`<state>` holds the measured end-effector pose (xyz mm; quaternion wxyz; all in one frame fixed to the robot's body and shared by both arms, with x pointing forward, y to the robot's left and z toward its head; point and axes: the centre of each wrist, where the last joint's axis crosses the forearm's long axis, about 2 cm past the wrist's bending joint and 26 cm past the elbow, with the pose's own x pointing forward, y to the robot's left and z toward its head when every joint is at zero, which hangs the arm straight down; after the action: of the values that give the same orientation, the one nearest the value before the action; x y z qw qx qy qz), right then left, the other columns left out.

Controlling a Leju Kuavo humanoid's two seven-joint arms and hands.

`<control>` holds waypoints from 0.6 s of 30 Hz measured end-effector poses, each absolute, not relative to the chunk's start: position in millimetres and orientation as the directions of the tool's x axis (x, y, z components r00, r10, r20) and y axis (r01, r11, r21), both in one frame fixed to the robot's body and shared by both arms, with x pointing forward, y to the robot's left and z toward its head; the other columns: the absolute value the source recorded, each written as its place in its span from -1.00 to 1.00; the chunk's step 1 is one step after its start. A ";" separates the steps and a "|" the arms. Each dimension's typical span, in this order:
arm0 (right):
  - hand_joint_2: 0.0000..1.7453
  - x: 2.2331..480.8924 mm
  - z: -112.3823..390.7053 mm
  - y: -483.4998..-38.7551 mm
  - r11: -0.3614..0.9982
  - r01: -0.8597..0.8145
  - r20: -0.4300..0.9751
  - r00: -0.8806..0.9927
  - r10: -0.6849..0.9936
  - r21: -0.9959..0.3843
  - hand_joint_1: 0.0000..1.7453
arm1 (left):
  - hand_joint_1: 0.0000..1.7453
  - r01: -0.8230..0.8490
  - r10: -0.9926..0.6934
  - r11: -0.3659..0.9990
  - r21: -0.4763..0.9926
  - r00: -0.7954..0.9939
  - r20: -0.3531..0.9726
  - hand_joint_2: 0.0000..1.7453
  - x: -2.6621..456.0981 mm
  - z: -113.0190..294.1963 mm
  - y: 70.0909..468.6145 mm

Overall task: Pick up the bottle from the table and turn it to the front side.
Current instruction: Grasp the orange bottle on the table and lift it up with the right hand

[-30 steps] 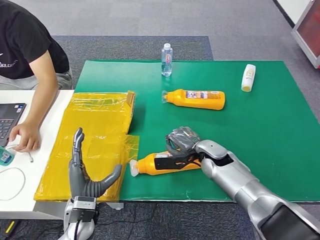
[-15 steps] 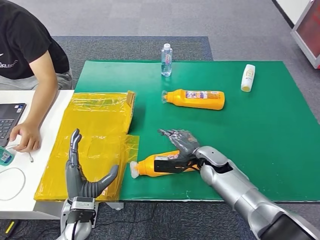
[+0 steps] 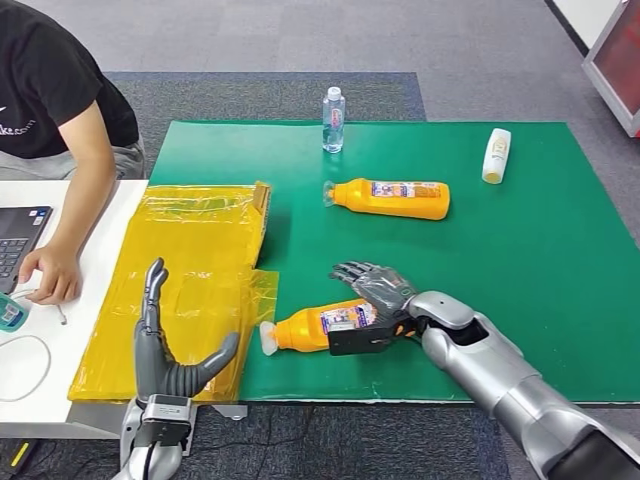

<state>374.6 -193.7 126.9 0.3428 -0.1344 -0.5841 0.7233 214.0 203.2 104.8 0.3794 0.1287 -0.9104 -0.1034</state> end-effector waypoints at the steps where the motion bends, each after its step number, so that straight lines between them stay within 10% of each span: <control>1: -1.00 375.8 126.5 -199.4 -0.092 -0.342 0.201 -0.728 0.656 -0.935 -1.00 | -1.00 -0.157 -0.312 0.946 0.284 -0.678 0.665 1.00 214.0 104.7 203.3; 18: -1.00 372.8 115.1 -243.0 -0.093 -0.343 0.178 -0.678 0.713 -0.935 -1.00 | -1.00 -0.164 -0.309 0.948 0.271 -0.672 0.673 1.00 213.8 104.3 203.5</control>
<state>372.8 -243.0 115.1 0.3664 -0.1637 -0.5651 0.7209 213.8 203.5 104.3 0.3836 0.1300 -0.9094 -0.0943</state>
